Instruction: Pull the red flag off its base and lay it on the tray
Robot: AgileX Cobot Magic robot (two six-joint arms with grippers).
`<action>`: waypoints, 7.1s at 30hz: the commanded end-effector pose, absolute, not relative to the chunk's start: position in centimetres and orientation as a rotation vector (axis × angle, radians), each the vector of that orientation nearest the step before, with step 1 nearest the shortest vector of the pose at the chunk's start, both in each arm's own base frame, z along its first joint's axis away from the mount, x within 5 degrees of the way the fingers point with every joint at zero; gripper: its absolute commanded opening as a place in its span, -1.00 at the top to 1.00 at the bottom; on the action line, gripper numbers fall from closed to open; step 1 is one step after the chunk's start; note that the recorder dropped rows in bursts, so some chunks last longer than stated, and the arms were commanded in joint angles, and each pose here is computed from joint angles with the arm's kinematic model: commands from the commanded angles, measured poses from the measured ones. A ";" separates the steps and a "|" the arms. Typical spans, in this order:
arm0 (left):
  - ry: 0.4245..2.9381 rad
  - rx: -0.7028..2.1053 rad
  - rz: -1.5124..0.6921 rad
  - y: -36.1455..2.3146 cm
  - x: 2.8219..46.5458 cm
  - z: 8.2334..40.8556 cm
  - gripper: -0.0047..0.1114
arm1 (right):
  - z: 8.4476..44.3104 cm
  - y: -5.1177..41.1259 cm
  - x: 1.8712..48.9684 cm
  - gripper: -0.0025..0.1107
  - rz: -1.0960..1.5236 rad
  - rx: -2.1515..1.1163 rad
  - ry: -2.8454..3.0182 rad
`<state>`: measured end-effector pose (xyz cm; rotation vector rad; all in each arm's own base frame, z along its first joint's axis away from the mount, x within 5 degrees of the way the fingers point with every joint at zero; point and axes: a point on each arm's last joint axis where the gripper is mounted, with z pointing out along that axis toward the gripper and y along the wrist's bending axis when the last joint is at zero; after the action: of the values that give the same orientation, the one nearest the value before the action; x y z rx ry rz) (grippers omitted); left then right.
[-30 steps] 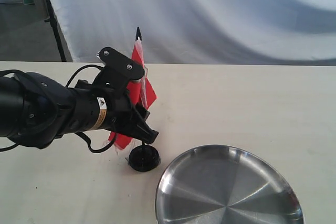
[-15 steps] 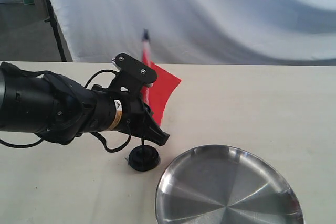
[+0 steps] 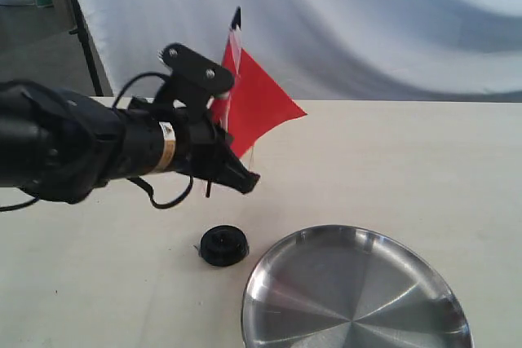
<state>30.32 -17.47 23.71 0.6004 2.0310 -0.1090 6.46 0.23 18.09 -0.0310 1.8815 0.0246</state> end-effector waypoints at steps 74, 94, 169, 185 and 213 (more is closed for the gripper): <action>2.095 0.032 -1.719 -25.9 29.2 10.6 0.33 | 18.2 0.2 6.4 0.96 0.016 -0.035 1.880; 2.199 0.301 -1.840 -28.8 26.3 11.1 -0.24 | 18.2 0.2 6.4 0.96 0.016 -0.035 1.880; 1.474 0.722 -0.669 -8.0 6.6 29.0 0.92 | 18.2 0.2 6.4 0.96 0.016 -0.035 1.880; 1.701 0.482 -0.620 -6.1 7.2 24.2 0.92 | 18.2 0.2 6.4 0.96 0.016 -0.035 1.880; 1.457 -0.151 -0.124 0.5 6.1 26.1 0.92 | 18.2 0.2 6.4 0.96 0.016 -0.035 1.880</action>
<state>6.66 -0.12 26.08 -0.0925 1.4977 -0.1862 6.46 0.23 18.09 -0.0310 1.8815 0.0246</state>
